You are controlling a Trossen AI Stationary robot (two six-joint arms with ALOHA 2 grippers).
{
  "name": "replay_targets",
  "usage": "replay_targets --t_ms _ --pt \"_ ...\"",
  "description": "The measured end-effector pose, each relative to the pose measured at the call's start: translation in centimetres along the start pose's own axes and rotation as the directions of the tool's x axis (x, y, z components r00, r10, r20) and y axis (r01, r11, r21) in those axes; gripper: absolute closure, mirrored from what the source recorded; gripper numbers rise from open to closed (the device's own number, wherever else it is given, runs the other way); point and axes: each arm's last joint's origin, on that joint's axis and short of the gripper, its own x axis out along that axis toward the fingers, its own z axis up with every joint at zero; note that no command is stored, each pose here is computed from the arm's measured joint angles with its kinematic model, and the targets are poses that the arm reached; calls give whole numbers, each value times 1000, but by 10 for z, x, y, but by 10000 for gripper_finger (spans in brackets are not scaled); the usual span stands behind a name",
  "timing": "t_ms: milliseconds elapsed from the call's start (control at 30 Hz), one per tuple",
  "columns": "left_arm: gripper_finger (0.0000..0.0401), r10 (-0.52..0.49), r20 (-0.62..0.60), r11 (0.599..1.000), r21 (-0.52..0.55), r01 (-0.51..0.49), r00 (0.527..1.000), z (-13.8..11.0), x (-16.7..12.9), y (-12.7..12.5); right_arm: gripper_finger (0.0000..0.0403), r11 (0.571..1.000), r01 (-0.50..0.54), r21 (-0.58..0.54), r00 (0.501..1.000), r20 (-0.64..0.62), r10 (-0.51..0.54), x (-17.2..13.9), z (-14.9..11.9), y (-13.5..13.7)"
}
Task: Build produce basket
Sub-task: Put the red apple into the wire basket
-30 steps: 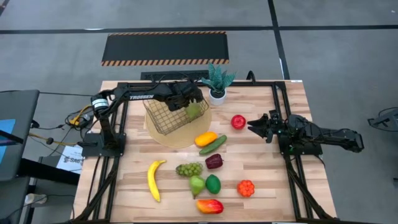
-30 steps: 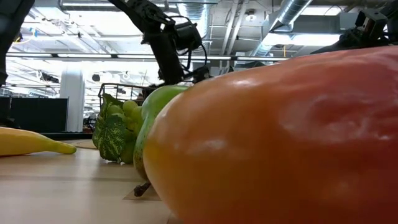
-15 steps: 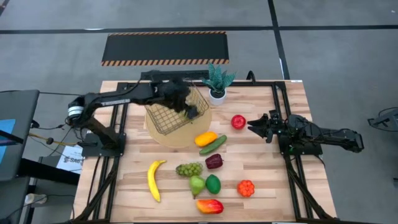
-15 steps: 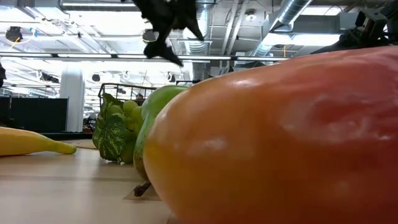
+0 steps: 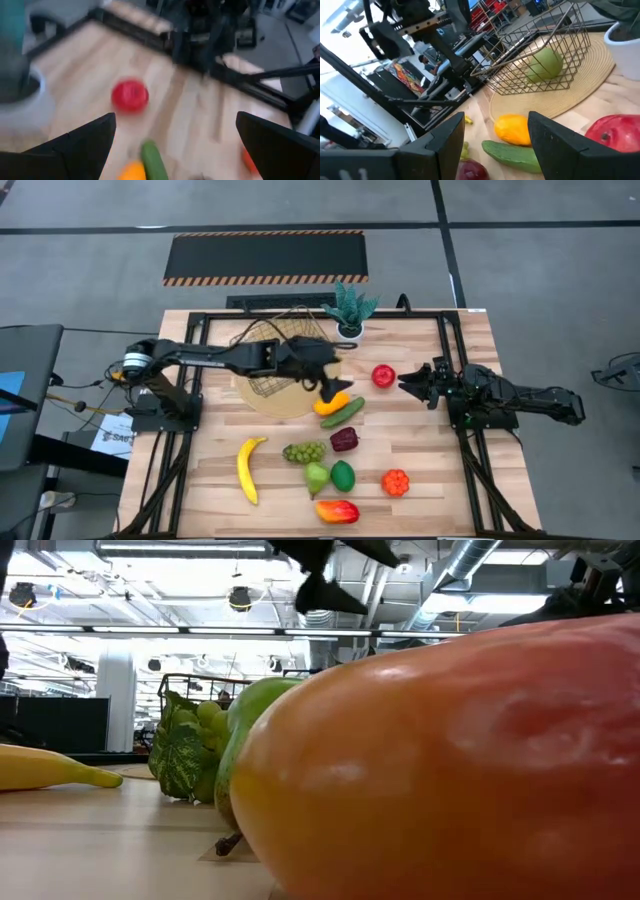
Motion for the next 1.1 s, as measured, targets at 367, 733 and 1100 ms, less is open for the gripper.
replay_targets --t_ms 367,733,1100 --pt "3 -6 2 983 184 6 1000 15 58 22 162 997 -64 39 993 102 60 -6 24 19" --pt "3 -26 -33 945 327 35 999 11 112 42 162 995 44 -95 983 184 -26 -29 64 47" --pt "3 -21 -32 887 461 34 999 -11 167 50 162 994 76 -78 986 152 -63 -30 63 45"
